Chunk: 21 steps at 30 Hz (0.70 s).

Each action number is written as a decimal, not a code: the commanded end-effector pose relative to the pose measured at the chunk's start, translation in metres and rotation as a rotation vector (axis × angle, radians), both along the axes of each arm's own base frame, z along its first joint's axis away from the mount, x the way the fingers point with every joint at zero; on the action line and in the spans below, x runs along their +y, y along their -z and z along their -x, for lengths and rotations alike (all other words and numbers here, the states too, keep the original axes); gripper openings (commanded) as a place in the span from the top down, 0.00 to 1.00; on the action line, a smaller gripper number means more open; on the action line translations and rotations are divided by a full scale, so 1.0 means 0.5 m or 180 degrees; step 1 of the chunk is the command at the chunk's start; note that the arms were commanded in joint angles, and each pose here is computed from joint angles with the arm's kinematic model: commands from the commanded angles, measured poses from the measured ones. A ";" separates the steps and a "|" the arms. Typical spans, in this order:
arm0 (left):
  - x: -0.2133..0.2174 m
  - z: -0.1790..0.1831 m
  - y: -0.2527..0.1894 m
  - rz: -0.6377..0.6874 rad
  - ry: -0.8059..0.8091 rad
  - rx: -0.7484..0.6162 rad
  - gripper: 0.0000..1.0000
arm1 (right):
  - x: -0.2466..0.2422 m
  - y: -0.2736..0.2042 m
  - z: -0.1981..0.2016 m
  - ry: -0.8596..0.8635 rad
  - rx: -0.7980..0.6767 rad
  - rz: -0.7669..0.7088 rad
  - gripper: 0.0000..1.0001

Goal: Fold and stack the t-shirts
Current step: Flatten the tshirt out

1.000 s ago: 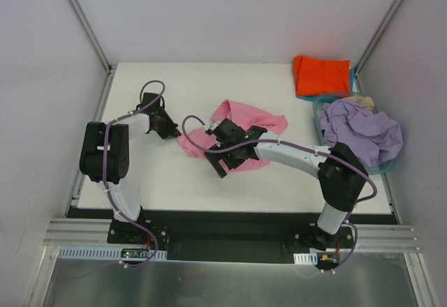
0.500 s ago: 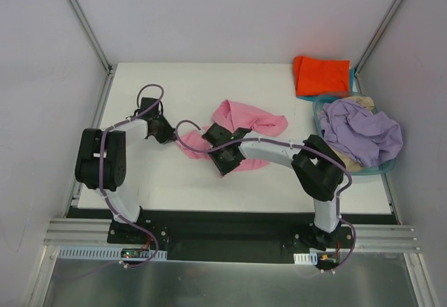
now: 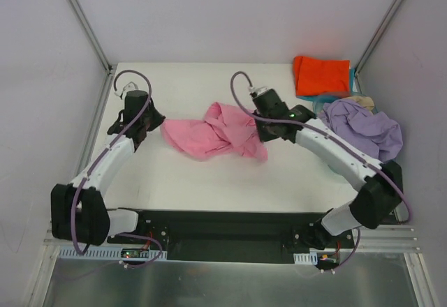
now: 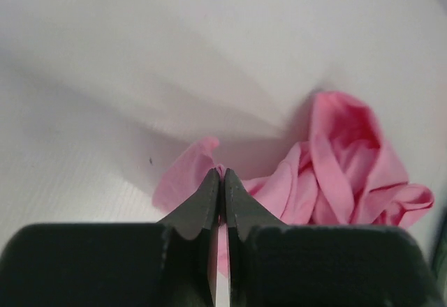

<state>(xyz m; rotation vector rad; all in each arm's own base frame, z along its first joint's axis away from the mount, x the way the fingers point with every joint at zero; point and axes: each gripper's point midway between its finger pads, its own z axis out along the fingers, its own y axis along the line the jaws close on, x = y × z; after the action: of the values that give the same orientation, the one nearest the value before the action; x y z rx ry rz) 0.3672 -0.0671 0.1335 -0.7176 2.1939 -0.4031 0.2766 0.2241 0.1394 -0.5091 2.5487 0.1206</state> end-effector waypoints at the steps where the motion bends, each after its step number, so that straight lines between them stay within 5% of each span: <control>1: 0.029 -0.020 -0.265 -0.0619 -0.0331 -0.1111 1.00 | -0.113 -0.205 -0.053 0.0218 -0.0916 0.0236 0.99; 10: 0.046 0.089 -0.682 -0.0765 -0.0395 -0.2578 1.00 | -0.220 -0.594 -0.042 0.0444 -0.2611 -0.0035 0.99; 16: 0.121 0.248 -0.826 -0.0696 -0.0717 -0.3232 1.00 | -0.287 -0.747 0.082 0.0443 -0.3215 -0.0782 0.97; 21: 0.114 0.326 -0.915 -0.0652 -0.0476 -0.3678 1.00 | -0.262 -0.815 0.163 -0.0153 -0.3340 -0.1285 0.97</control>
<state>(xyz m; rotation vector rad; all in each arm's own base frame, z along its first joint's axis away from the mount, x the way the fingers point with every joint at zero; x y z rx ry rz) 0.2328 -0.0135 0.5489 -0.4382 1.1670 -0.3595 0.2211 0.0809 0.5089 -0.2362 1.5559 0.1468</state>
